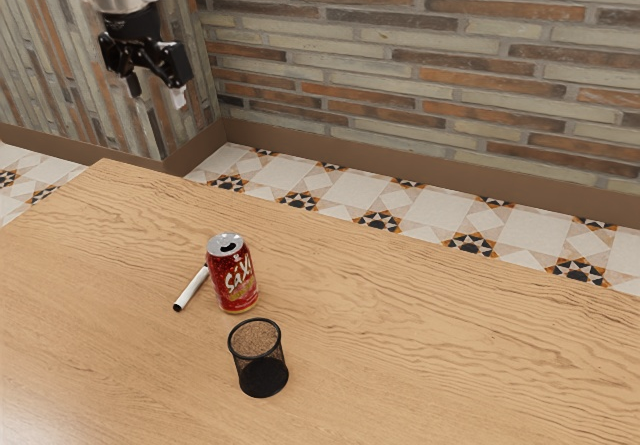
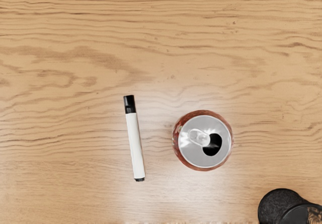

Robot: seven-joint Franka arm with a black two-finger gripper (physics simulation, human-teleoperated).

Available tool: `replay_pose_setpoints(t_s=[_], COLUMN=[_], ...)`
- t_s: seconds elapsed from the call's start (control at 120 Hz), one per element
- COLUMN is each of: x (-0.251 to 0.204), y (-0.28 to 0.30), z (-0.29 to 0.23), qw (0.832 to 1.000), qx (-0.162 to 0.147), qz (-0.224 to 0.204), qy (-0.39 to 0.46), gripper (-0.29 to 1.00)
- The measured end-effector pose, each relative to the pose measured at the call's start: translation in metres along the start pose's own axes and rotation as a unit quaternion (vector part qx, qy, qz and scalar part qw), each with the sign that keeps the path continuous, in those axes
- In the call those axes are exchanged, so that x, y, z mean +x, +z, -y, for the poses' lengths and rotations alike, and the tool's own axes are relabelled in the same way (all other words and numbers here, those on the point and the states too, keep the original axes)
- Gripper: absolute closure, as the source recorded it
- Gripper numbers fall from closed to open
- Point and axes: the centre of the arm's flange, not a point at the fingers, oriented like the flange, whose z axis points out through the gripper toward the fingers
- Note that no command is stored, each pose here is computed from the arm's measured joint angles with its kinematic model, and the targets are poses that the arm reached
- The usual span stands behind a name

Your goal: Put the marker into the pen holder.

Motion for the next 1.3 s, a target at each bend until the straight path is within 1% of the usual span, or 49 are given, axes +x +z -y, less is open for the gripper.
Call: replay_pose_setpoints(t_s=[0.108, 0.15, 0.183, 0.267, 0.417, 0.475, 0.517, 0.583, 0.65, 0.775, 0.892, 0.967, 1.025, 1.075, 1.133, 1.2, 1.3], x=[-0.018, -0.027, -0.032, -0.042, -0.037, -0.029, -0.025, -0.033, -0.058, -0.098, -0.111, -0.100, -0.067, -0.035, -0.002, 0.027, 0.034], y=[-0.007, -0.002, 0.000, -0.009, 0.018, 0.039, 0.054, 0.086, 0.129, 0.207, 0.258, 0.278, 0.279, 0.278, 0.285, 0.294, 0.316], z=[-0.006, -0.005, 0.000, 0.024, 0.048, 0.051, 0.051, 0.047, 0.041, 0.100, 0.117, 0.125, 0.134, 0.120, 0.096, 0.075, 0.073], qw=[0.999, 0.999, 0.999, 1.000, 0.998, 0.997, 0.996, 0.995, 0.994, 0.987, 0.984, 0.984, 0.984, 0.988, 0.991, 0.992, 0.990], qx=[-0.028, -0.033, -0.028, -0.013, 0.029, 0.039, 0.040, 0.032, 0.014, -0.003, -0.004, 0.005, 0.012, 0.019, 0.022, 0.010, -0.016], qz=[-0.001, 0.008, 0.014, 0.015, 0.039, 0.055, 0.066, 0.085, 0.102, 0.123, 0.124, 0.115, 0.090, 0.070, 0.056, 0.043, 0.046], qy=[0.022, 0.025, 0.022, -0.002, -0.037, -0.044, -0.046, -0.043, -0.036, -0.103, -0.130, -0.139, -0.150, -0.138, -0.120, -0.114, -0.136], gripper=[0.02, 0.02, 0.02, 0.02, 0.02, 0.02, 0.02, 0.02, 0.02, 0.02, 0.03, 0.03, 0.03, 0.04, 0.04, 0.04, 0.04])
